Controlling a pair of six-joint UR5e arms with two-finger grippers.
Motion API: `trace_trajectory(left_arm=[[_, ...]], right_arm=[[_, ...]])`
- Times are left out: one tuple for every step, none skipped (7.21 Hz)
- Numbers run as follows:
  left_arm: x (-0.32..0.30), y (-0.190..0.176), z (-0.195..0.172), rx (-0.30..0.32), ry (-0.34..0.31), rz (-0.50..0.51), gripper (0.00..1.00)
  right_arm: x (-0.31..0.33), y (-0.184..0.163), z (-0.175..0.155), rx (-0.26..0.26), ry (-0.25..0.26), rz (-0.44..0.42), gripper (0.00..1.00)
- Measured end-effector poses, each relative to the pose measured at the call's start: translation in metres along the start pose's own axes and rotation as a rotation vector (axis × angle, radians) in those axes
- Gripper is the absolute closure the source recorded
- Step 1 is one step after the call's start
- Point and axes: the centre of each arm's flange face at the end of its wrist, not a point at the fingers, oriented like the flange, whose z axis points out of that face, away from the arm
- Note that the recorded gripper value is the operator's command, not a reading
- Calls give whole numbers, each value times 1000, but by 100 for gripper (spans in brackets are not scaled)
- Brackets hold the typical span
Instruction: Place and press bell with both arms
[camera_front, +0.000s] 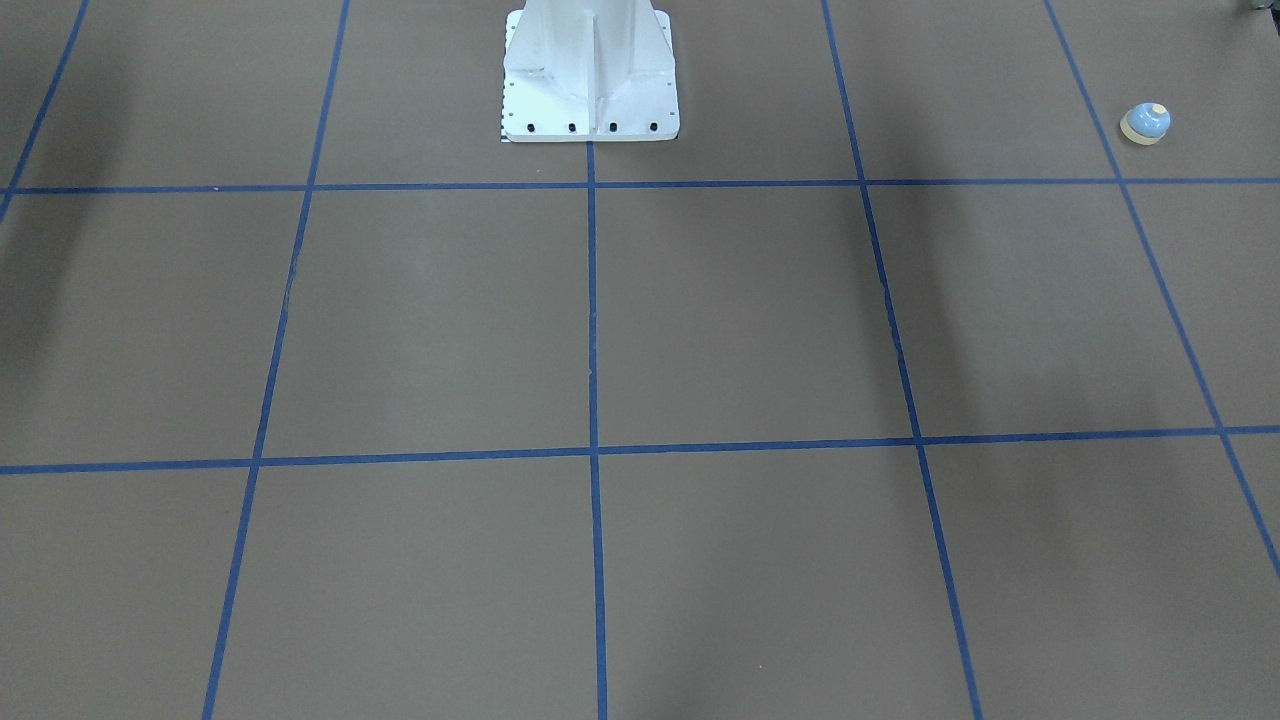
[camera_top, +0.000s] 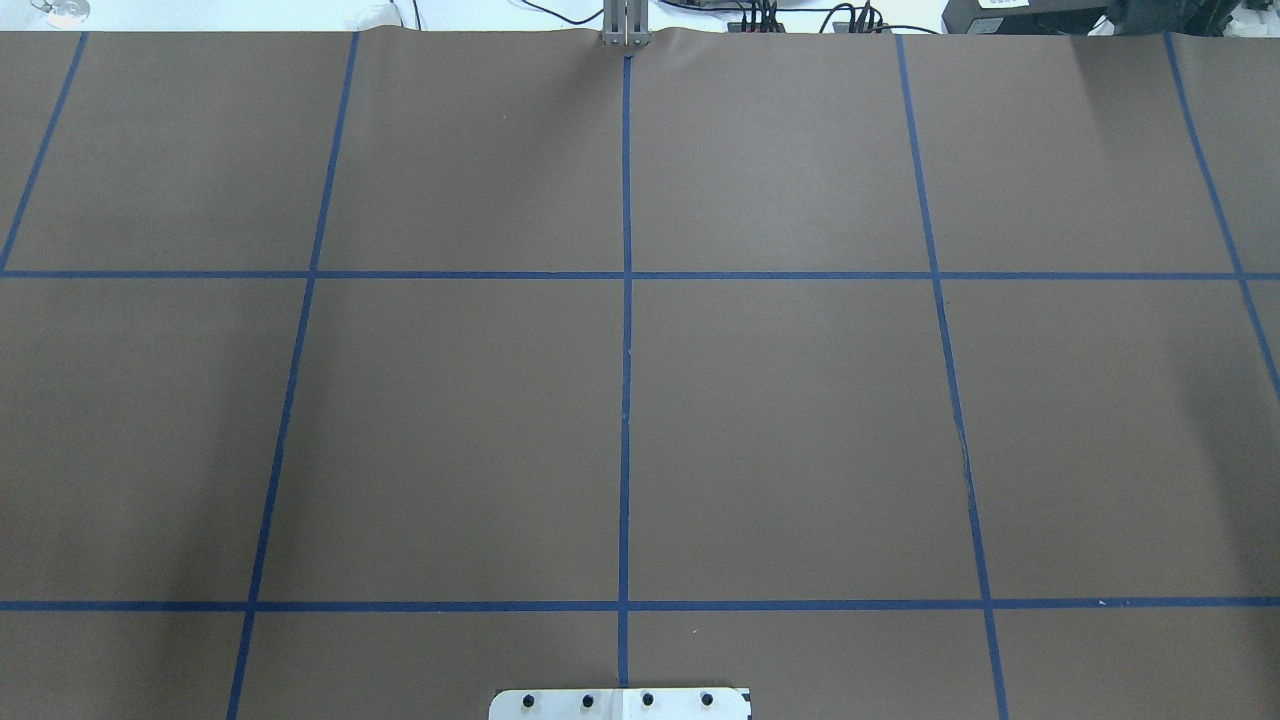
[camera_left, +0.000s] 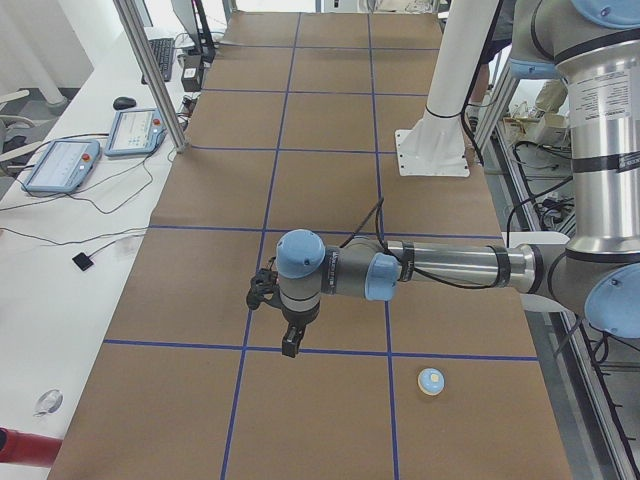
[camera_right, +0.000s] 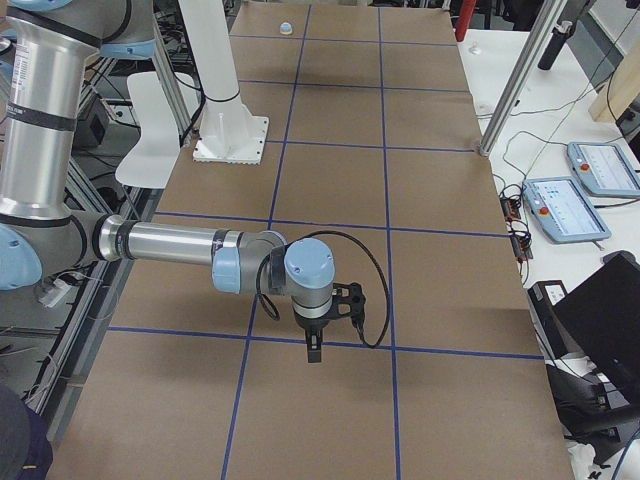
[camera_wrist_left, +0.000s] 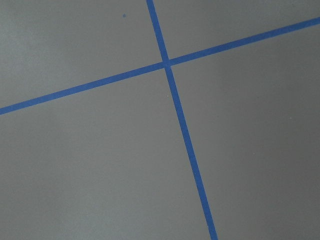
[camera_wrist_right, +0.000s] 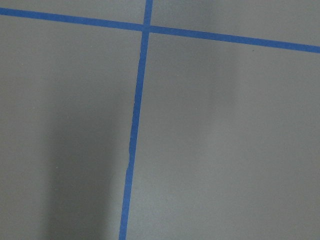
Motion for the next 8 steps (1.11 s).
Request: trace_trajectory(left_arm=[[2,0,-2,3,-1,4,0],[6,0,-5,8,-2,10,0],[8,-1,-7,12,-2,14,0],[10,-2,-9,16,-2,17,0],[12,-3,-10,20,-1,20,0],[14,-6,-13,27,-1,24,0],[17,-11,-17,37,-3,31,0],[21,-19,-22,51,-6,43,0]], right_arm=[[0,0,0,0,0,0,0],[0,0,0,0,0,0,0],[0,0,0,1,-3,0,0],[-2,0,-1,3,-10,-2,0],[-4,-2,-3,9,-18,-6,0],[-7,-4,-6,16,-21,-12,0],[-11,-10,-10,27,-22,-22,0],[-15,-18,-16,48,-20,-40,0]])
